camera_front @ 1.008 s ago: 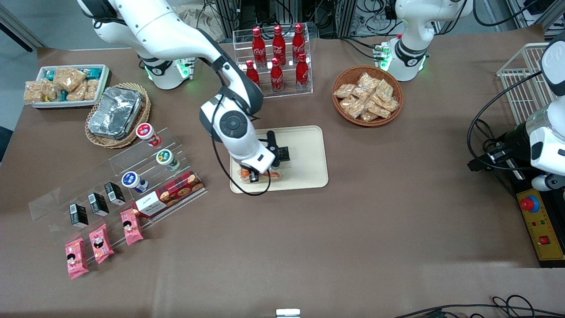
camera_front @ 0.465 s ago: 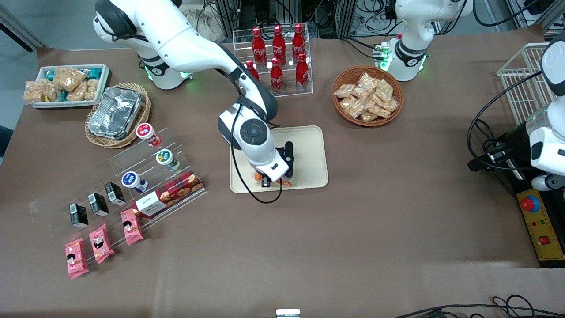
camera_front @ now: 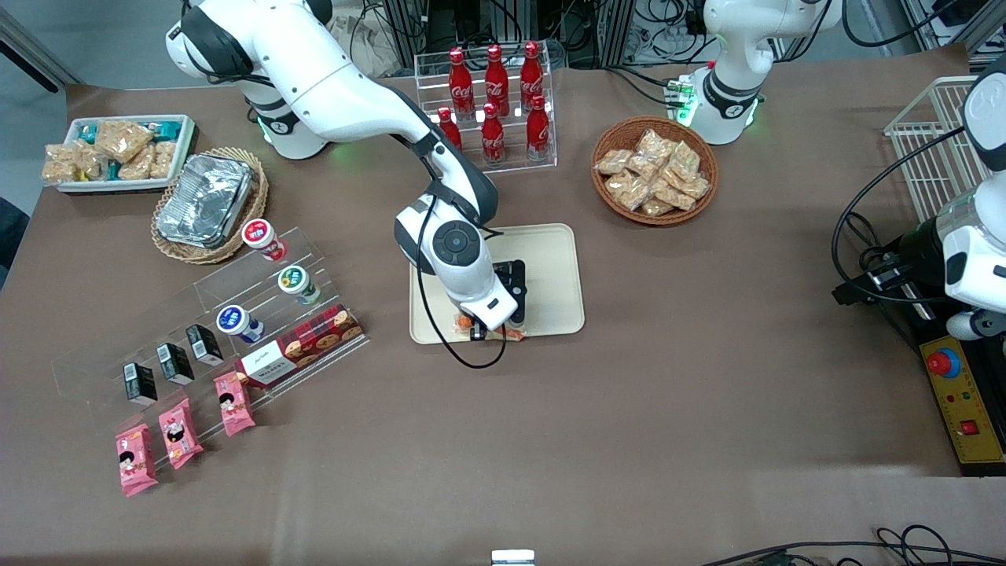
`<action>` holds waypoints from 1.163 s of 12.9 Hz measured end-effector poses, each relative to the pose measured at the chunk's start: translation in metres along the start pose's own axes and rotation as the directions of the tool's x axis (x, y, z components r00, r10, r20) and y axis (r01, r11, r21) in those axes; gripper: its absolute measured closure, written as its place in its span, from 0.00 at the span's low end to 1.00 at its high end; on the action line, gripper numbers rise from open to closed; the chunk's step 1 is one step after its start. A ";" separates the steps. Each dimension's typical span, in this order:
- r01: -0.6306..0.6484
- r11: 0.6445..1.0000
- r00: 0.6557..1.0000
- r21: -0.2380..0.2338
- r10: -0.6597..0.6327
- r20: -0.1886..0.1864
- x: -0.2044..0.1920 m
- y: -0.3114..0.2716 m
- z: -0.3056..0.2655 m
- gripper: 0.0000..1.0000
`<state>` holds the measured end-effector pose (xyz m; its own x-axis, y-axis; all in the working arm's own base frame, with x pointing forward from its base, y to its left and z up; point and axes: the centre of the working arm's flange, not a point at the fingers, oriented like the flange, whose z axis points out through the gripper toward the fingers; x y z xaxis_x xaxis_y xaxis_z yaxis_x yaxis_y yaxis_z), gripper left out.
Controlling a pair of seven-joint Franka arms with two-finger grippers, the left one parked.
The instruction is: Place sandwich on tray
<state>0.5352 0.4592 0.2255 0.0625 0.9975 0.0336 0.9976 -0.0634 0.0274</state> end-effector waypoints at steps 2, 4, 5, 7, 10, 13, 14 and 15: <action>-0.001 1.000 1.000 -0.002 0.001 -0.002 0.000 0.000 0.000 0.48; -0.003 1.000 1.000 -0.006 0.003 -0.006 0.001 0.001 -0.003 0.29; -0.004 1.000 1.000 -0.012 0.004 -0.012 0.003 0.003 -0.007 0.20; -0.006 1.000 1.000 -0.024 0.005 -0.023 0.005 0.006 -0.019 0.02; -0.001 1.000 1.000 -0.006 0.001 -0.007 0.007 0.004 -0.059 0.01; -0.027 0.999 0.999 0.020 0.026 0.028 -0.010 0.006 -0.124 0.01; -0.051 0.998 0.998 0.020 0.050 0.039 -0.025 0.013 -0.145 0.01; -0.084 0.996 0.995 0.014 0.083 0.048 -0.044 0.024 -0.165 0.01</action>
<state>0.5520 0.4082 0.3895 0.1463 0.9892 -0.0121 0.9892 -0.1462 0.0110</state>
